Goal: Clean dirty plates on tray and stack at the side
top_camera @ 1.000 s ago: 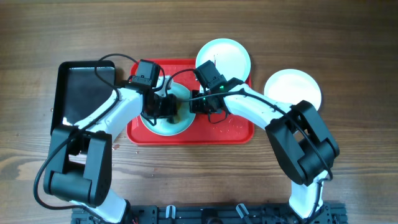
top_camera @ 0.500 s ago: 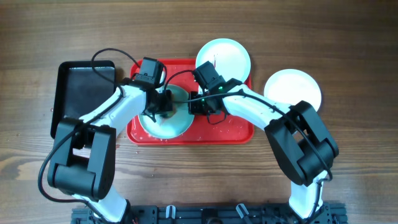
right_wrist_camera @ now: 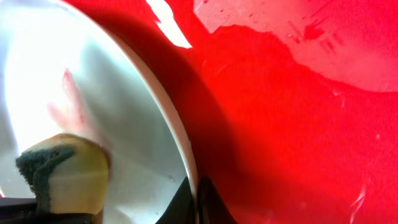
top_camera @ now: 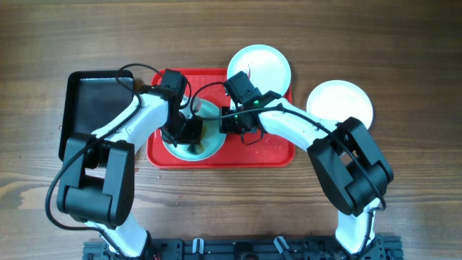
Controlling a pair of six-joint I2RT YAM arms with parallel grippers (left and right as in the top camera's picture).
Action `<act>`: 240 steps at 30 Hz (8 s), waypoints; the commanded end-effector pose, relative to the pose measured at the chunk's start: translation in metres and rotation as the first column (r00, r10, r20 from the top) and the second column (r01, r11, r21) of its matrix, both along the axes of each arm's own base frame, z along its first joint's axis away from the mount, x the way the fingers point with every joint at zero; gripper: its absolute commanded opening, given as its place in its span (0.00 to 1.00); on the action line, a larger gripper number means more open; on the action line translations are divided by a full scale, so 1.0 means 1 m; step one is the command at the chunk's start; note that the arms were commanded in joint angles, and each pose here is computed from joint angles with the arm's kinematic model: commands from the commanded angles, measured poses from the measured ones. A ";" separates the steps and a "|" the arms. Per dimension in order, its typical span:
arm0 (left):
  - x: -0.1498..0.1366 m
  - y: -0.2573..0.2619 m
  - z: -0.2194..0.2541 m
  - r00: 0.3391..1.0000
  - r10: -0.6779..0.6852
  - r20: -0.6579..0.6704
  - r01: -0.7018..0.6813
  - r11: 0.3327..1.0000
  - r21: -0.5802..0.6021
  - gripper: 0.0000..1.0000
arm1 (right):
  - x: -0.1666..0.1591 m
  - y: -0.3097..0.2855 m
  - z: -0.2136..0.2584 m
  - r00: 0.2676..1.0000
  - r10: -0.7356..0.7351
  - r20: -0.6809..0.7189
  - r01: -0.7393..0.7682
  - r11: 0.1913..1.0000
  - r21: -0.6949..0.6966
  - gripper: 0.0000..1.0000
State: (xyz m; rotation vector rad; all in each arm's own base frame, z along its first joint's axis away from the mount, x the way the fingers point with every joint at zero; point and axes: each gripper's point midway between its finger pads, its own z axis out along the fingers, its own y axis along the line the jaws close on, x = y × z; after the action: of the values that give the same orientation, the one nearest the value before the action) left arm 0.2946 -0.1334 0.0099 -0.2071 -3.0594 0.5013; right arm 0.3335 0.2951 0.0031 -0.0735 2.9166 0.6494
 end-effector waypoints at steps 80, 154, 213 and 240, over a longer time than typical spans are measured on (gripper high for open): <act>0.049 0.026 -0.027 0.918 0.349 0.187 -0.377 0.916 0.138 0.04 | -0.018 0.042 -0.002 0.973 0.226 -0.042 -0.205 0.936 0.286 0.04; -0.010 0.079 -0.032 0.970 0.241 0.017 -0.227 0.888 0.399 0.04 | -0.017 0.036 -0.007 0.980 0.191 -0.063 -0.170 0.952 0.254 0.04; 0.109 0.060 0.047 0.825 0.553 0.119 -0.550 0.833 -0.060 0.04 | 0.001 -0.070 0.082 0.962 0.071 0.265 0.049 0.905 -0.422 0.04; 0.107 0.066 0.044 0.821 0.554 0.137 -0.557 0.830 -0.020 0.04 | -0.021 -0.088 0.246 0.563 0.459 0.687 0.460 0.517 -0.722 0.04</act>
State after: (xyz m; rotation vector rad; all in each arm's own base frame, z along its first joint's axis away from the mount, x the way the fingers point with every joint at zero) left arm 0.3976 -0.0688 0.0528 0.7055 -3.2126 0.5000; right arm 0.3153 0.2063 0.2099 -0.3758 2.0565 -0.7008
